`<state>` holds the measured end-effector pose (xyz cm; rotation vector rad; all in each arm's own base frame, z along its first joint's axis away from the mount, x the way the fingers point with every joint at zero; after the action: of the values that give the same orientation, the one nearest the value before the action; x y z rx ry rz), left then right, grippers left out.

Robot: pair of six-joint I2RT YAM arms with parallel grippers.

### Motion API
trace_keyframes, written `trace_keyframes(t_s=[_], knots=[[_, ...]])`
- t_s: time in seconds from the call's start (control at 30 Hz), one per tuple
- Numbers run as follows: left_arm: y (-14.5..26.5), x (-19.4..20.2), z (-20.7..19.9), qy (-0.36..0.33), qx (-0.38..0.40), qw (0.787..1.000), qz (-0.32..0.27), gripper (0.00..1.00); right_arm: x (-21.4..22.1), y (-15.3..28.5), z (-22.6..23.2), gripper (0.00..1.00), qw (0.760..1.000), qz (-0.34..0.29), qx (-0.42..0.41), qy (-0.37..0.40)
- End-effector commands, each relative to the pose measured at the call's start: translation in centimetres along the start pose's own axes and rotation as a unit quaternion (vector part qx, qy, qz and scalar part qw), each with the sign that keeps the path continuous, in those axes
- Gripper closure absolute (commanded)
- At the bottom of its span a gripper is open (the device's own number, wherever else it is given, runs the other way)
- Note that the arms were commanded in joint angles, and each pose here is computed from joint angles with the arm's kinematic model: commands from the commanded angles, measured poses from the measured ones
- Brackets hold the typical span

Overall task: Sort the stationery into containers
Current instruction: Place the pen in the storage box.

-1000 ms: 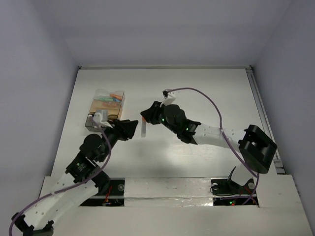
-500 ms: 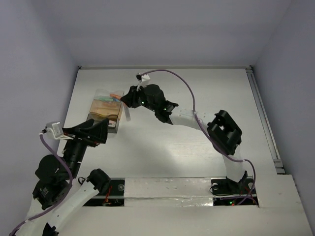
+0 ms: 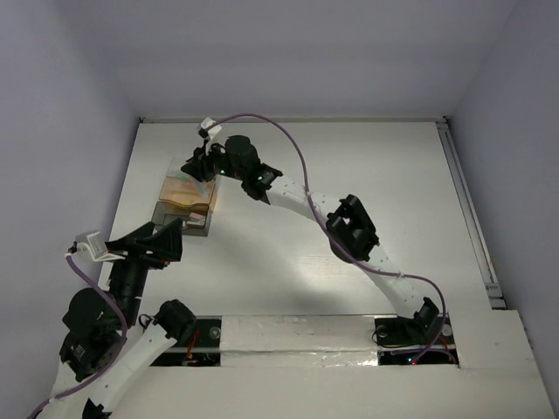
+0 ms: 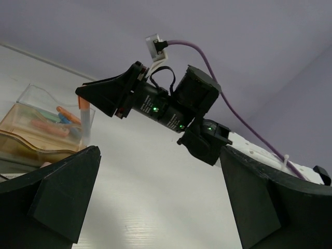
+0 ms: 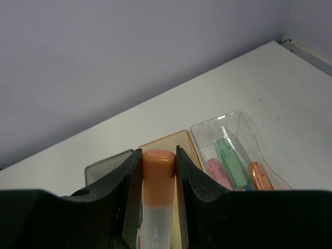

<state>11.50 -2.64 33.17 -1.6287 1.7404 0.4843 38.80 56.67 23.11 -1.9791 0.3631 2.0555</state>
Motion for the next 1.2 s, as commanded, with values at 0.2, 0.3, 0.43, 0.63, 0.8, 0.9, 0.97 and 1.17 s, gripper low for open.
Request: trace_keyframes(t_s=[0.2, 0.3, 0.43, 0.63, 0.8, 0.9, 0.97, 1.17], knots=[[0.0, -0.4, -0.2, -0.003, 0.01, 1.0, -0.012, 0.01, 1.2, -2.3, -0.1, 1.0, 0.998, -0.025, -0.014, 0.048], [0.0, -0.5, -0.2, -0.006, 0.01, 1.0, -0.012, 0.01, 2.1, -2.5, 0.0, 1.0, 0.998, -0.025, -0.021, 0.045], [0.0, -0.6, -0.1, -0.007, 0.008, 1.0, -0.017, 0.01, 2.7, -2.4, 0.4, 0.99, 0.998, -0.023, -0.038, 0.041], [-0.1, -0.6, -0.1, -0.01, 0.005, 1.0, -0.018, 0.01, 2.7, -1.7, 1.3, 0.64, 0.997, -0.02, -0.061, 0.035], [-0.2, -0.6, 0.1, -0.012, -0.004, 1.0, -0.024, 0.01, 0.2, -1.2, 3.1, 0.32, 0.996, -0.03, -0.073, 0.044], [-0.2, -0.9, 0.1, -0.011, -0.008, 0.999, -0.031, 0.01, -2.5, -0.3, 3.5, 0.2, 0.995, -0.055, -0.074, 0.047], [-0.2, -0.9, 0.2, -0.008, -0.01, 0.999, -0.032, 0.01, -2.2, 0.5, 3.7, 0.13, 0.995, -0.048, -0.072, 0.041], [-0.3, -0.9, 0.2, -0.009, -0.014, 0.999, -0.029, 0.01, -5.5, 5.6, 4.4, 0.08, 0.997, -0.065, -0.032, 0.021]])
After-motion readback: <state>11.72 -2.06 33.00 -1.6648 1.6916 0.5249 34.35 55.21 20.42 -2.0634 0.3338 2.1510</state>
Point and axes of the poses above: each gripper's point midway between its finger pads, its own y axis back along the fingers, its own z axis along the line the jaws close on, x = y × z, the point moved 4 cm from there along y, back along the fingers, and after that the axes turned 10 degrees about y, right-handed, at the moved point
